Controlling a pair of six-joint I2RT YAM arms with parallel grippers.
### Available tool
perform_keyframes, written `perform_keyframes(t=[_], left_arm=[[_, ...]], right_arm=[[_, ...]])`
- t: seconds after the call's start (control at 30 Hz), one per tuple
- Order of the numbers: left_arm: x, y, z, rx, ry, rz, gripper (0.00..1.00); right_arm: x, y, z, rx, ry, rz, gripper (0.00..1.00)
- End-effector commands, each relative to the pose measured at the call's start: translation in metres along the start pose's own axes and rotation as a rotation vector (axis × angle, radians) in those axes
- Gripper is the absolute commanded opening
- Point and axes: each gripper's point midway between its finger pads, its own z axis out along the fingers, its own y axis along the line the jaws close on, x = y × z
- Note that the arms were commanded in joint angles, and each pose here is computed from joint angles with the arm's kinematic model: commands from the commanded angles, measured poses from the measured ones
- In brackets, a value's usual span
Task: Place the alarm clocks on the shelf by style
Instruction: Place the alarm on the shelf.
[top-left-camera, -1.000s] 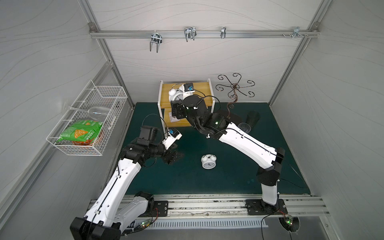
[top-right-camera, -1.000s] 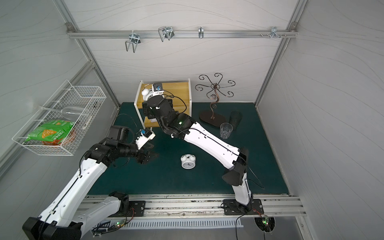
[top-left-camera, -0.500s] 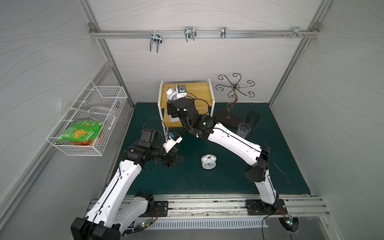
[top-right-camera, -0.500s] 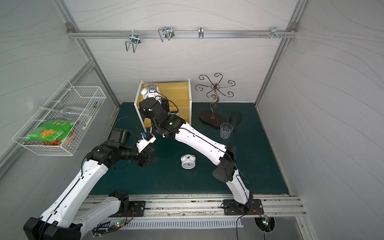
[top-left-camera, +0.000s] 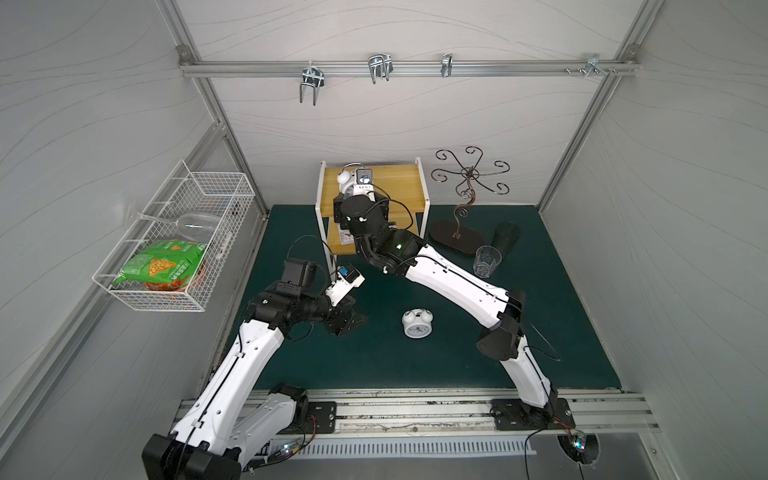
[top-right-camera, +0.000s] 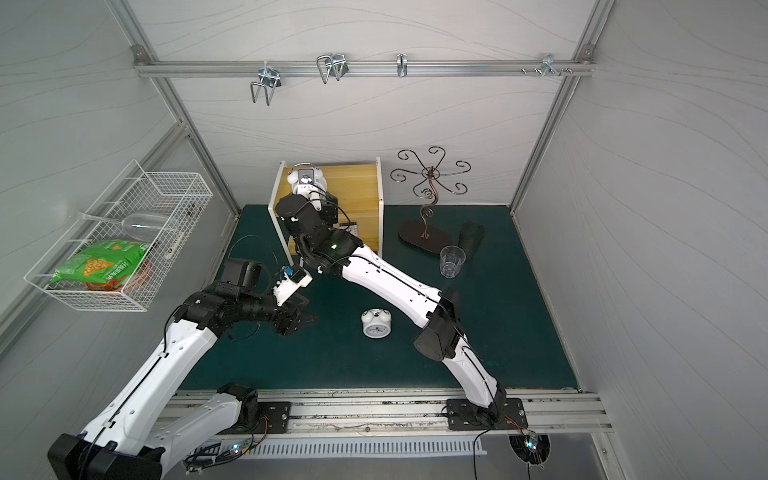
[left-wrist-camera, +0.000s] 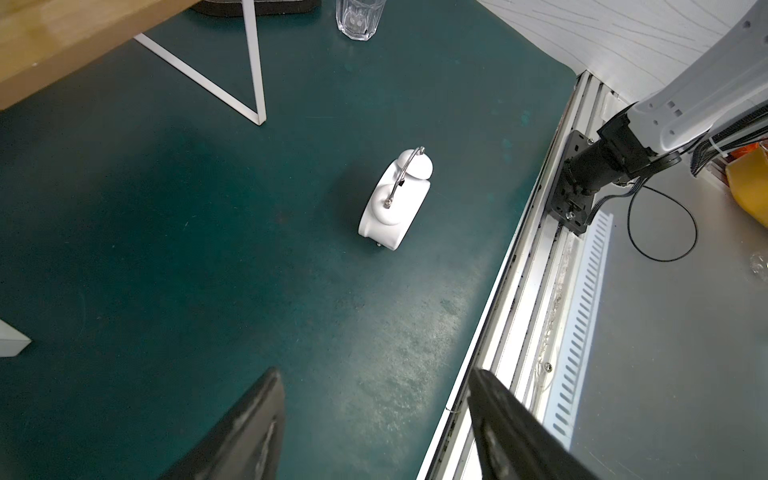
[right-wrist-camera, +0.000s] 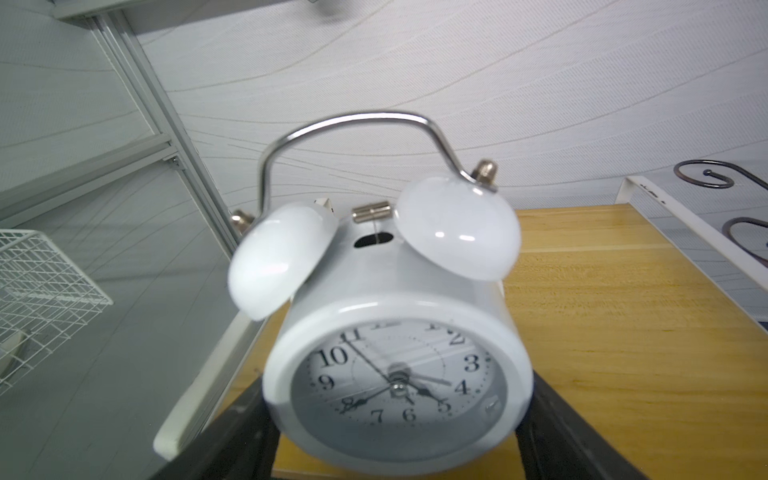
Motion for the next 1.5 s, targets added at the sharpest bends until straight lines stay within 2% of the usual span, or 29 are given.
perform_keyframes(t=[0.0,0.7,1.17,1.47], left_arm=[[-0.010,-0.001,-0.003,-0.003,-0.040,0.031,0.73],[-0.011,-0.001,-0.005,-0.009,-0.046,0.035,0.72],[-0.011,-0.001,-0.004,-0.010,-0.047,0.037,0.72],[-0.011,-0.001,-0.004,-0.010,-0.046,0.035,0.72]], right_arm=[[-0.021,-0.004,-0.003,0.036,-0.060,0.071,0.59],[-0.010,-0.002,0.008,0.055,-0.058,0.042,0.59],[-0.015,-0.001,0.006,0.045,-0.063,0.046,0.82],[-0.020,0.000,0.005,0.033,-0.068,0.040,0.81]])
